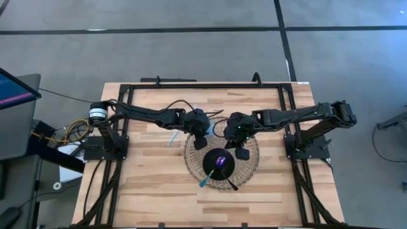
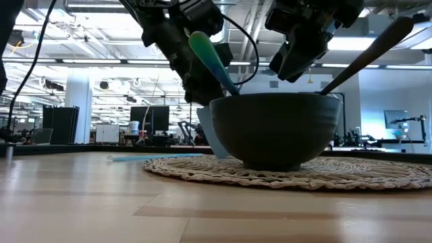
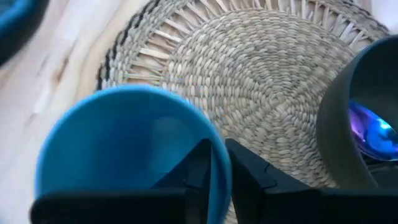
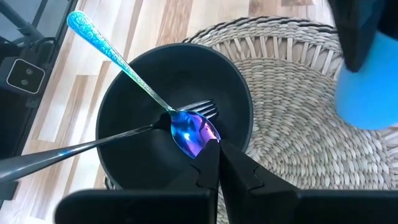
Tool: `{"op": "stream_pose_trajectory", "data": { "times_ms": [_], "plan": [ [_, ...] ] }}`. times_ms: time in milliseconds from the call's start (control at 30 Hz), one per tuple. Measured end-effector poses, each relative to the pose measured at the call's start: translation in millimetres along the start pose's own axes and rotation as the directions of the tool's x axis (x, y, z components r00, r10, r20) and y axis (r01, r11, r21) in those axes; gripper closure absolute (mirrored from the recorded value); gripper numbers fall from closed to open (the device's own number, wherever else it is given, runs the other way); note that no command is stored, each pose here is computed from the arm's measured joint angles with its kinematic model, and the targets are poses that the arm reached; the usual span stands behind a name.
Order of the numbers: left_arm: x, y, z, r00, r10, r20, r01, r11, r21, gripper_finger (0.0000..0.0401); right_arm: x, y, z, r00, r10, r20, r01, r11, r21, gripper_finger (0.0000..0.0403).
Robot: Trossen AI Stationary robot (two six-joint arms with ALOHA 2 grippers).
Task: Pick & Place Utensil
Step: Put the blue cup on the brown mat to the top left of the green plate, then put the blue straw into the blue cup
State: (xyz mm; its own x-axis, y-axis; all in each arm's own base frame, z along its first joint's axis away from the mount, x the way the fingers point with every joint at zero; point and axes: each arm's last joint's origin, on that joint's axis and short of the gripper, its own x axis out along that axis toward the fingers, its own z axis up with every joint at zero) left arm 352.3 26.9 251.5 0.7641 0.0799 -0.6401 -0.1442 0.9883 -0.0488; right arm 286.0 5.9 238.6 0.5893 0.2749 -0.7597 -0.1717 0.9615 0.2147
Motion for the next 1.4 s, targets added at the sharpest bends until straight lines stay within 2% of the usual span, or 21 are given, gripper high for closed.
{"op": "stream_pose_trajectory", "data": {
  "times_ms": [267, 533, 633, 767, 967, 1100, 1400],
  "plan": [
    [-22.4, -1.6, 12.7, 0.996, -0.011, 0.094, 0.01, 1.0, 0.004, 0.0327, 0.1, 0.2, 0.1, 1.0, 0.0, 0.0, 0.0, 1.0, -0.001, 0.0401],
    [-71.5, -3.0, 29.1, 0.972, -0.026, 0.236, 0.025, 1.0, 0.006, 0.0325, 0.1, 0.2, 0.1, 1.0, 0.0, 0.0, 0.0, 1.0, 0.0, 0.0401],
    [-88.5, -0.4, 31.7, 0.964, -0.002, 0.268, 0.003, 1.0, -0.003, 0.0325, 0.1, 0.2, 0.1, 1.0, 0.0, 0.001, 0.0, 1.0, 0.0, 0.0401],
    [-104.4, 3.1, 27.6, 0.966, 0.084, 0.243, -0.081, 0.996, -0.023, 0.0325, 0.1, 0.2, 0.1, 1.0, 0.0, 0.0, 0.0, 1.0, 0.0, 0.0401],
    [-108.8, 9.6, 14.6, 0.96, 0.253, 0.122, -0.252, 0.967, -0.029, 0.0325, 0.1, 0.2, 0.0, 1.0, 0.0, 0.0, 0.0, 1.0, 0.002, 0.0401],
    [-102.3, 16.3, 8.4, 0.956, 0.284, 0.073, -0.283, 0.959, -0.03, 0.0325, 0.1, 0.2, 0.0, 1.0, 0.0, 0.001, 0.0, 1.0, 0.002, 0.0401],
    [-81.1, 53.4, -31.2, 0.921, 0.381, -0.079, -0.387, 0.92, -0.071, 0.0325, 0.1, 0.2, 0.7, 1.0, 0.0, 0.008, 0.0, 1.0, -0.001, 0.0401]
  ]
}}
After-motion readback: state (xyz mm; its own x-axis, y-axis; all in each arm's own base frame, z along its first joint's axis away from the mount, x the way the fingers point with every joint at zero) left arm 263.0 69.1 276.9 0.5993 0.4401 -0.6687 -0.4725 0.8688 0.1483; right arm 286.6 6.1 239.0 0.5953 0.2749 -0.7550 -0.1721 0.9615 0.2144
